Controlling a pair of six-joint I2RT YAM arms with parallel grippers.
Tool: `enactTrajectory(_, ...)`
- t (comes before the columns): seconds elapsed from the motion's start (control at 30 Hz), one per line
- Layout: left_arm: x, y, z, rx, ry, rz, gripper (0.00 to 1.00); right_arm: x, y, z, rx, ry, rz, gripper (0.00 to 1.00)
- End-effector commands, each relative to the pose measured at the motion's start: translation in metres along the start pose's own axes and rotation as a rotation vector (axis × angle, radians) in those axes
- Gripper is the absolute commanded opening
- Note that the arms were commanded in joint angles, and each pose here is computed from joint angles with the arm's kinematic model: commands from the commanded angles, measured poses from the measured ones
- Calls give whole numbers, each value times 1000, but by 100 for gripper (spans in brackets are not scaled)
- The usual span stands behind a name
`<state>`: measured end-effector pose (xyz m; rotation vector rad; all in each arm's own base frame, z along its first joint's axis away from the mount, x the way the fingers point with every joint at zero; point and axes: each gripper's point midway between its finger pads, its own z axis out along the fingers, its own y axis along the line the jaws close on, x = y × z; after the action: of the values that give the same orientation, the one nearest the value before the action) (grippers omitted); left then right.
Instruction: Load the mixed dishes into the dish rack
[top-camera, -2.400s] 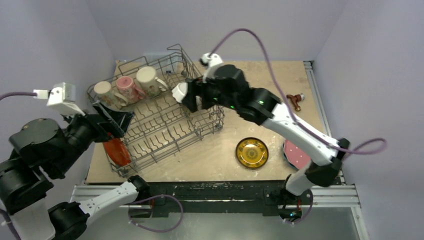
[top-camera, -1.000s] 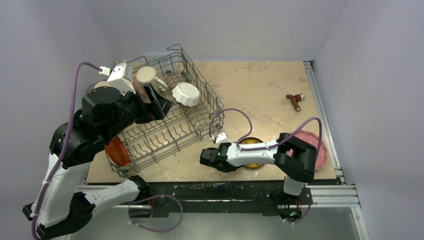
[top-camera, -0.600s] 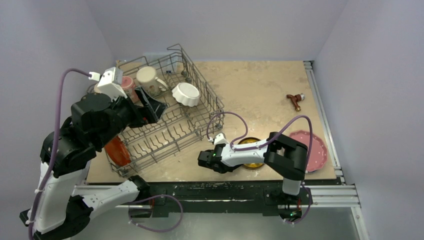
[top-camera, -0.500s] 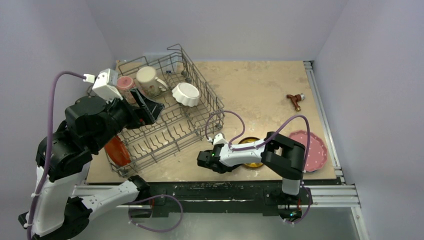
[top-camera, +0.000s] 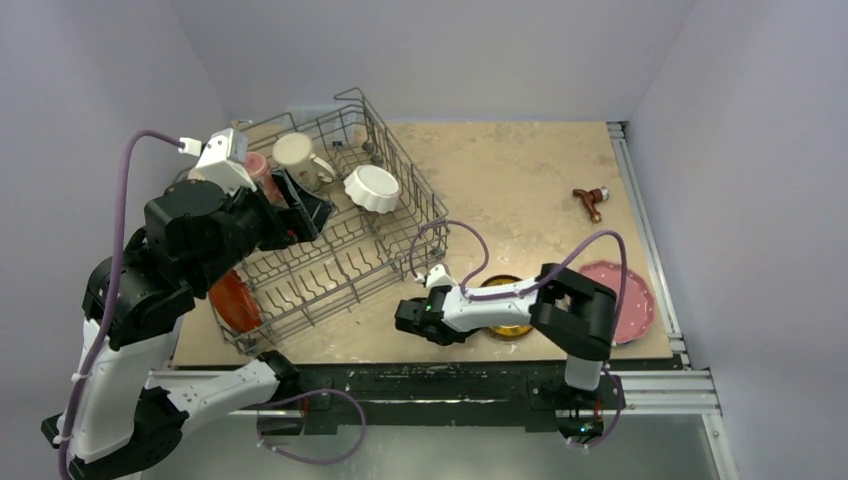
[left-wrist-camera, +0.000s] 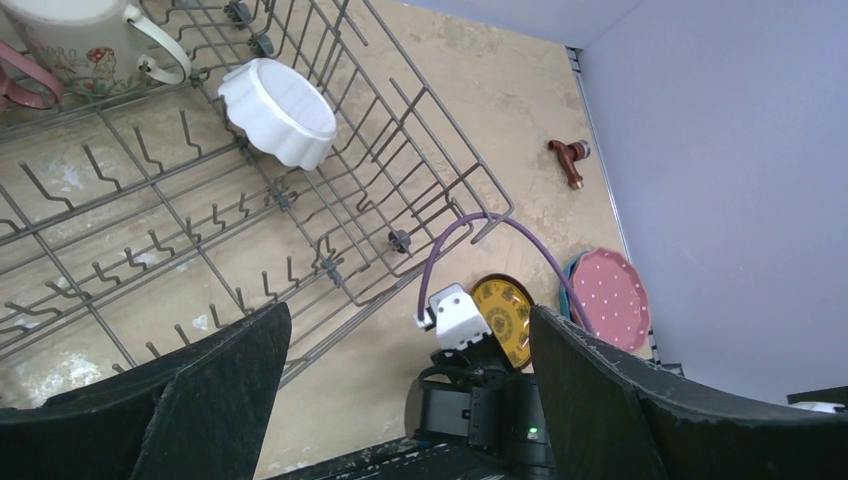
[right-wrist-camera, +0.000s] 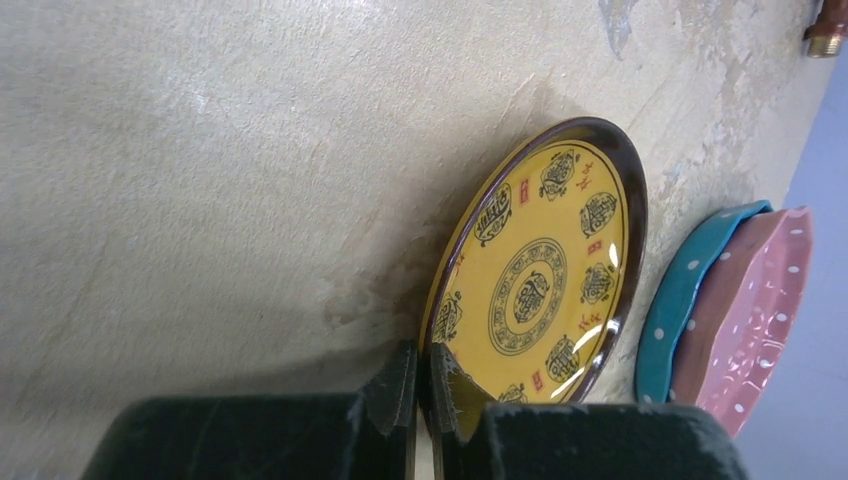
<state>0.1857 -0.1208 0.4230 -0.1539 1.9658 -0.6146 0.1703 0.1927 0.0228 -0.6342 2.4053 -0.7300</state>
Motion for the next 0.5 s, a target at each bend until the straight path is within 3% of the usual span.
enactTrajectory(0.0, -10, -3, 0, 11, -41, 18, 88, -27, -13, -36, -122, -95, 147, 0)
enactTrajectory(0.17, -13, -12, 10, 25, -39, 26, 88, -42, -32, -74, -332, -215, 284, 0)
enactTrajectory(0.37, -12, -16, 16, 34, -26, 33, 88, -69, -51, -139, -723, -483, 485, 0)
enactTrajectory(0.47, -11, -14, 16, 30, -32, 30, 88, -79, -77, -167, -825, -592, 593, 0)
